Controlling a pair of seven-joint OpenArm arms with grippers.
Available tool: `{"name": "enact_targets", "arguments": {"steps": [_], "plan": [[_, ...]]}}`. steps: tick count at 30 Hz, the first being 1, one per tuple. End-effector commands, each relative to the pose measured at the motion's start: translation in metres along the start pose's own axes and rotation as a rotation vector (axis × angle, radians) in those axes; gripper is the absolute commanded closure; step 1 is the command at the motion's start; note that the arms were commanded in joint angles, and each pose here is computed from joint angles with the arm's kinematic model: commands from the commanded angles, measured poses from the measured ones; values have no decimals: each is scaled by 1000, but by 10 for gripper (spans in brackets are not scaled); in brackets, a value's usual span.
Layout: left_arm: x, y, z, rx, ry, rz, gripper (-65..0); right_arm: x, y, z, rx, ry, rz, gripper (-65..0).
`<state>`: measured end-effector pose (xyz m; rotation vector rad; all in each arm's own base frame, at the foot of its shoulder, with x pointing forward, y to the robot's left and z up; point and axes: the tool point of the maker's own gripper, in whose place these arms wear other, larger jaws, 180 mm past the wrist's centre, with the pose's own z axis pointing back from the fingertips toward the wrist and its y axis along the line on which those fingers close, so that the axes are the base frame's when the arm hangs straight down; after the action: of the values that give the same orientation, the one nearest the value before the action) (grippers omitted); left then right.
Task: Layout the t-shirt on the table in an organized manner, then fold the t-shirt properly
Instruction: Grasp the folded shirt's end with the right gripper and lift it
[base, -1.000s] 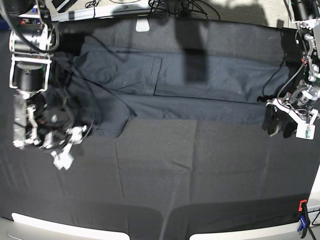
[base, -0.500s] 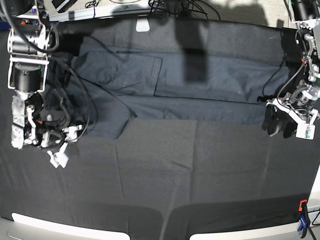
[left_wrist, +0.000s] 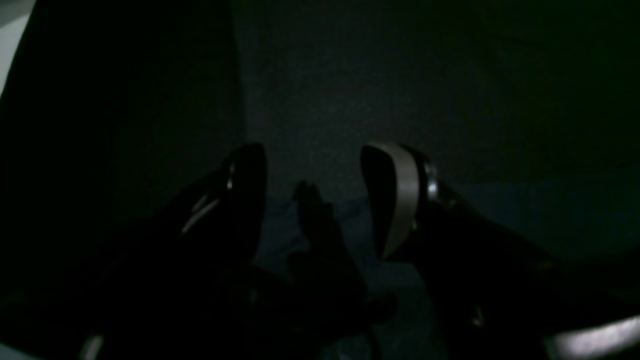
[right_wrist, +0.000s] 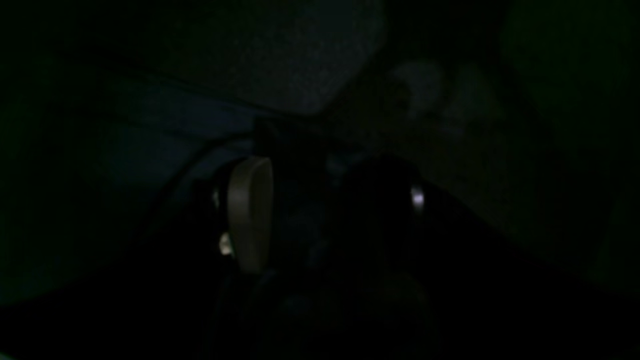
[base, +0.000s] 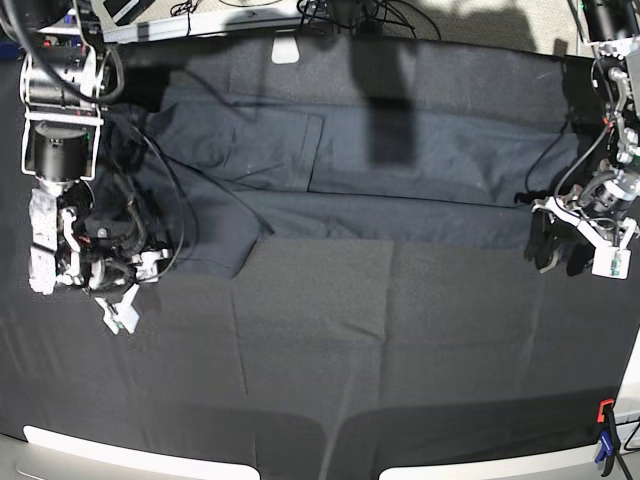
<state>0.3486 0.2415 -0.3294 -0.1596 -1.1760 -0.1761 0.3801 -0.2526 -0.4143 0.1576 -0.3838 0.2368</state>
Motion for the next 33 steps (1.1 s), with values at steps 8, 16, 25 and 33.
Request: {"name": "enact_targets", "arguments": {"steps": [8,16,25,33], "plan": [[19,6,1,8,-55,-15,-309,17,23,0,68,-32,73,-89],[18,6,2,8,-53,-15,-309,31,21,23,17,-87,171,0],[18,6,2,8,-51,-15,-309,19,94,81,-1,-270,404,0],[16,6,2,8,-43,-14,-309,-24,158,101,74,-322,469,0]]}}
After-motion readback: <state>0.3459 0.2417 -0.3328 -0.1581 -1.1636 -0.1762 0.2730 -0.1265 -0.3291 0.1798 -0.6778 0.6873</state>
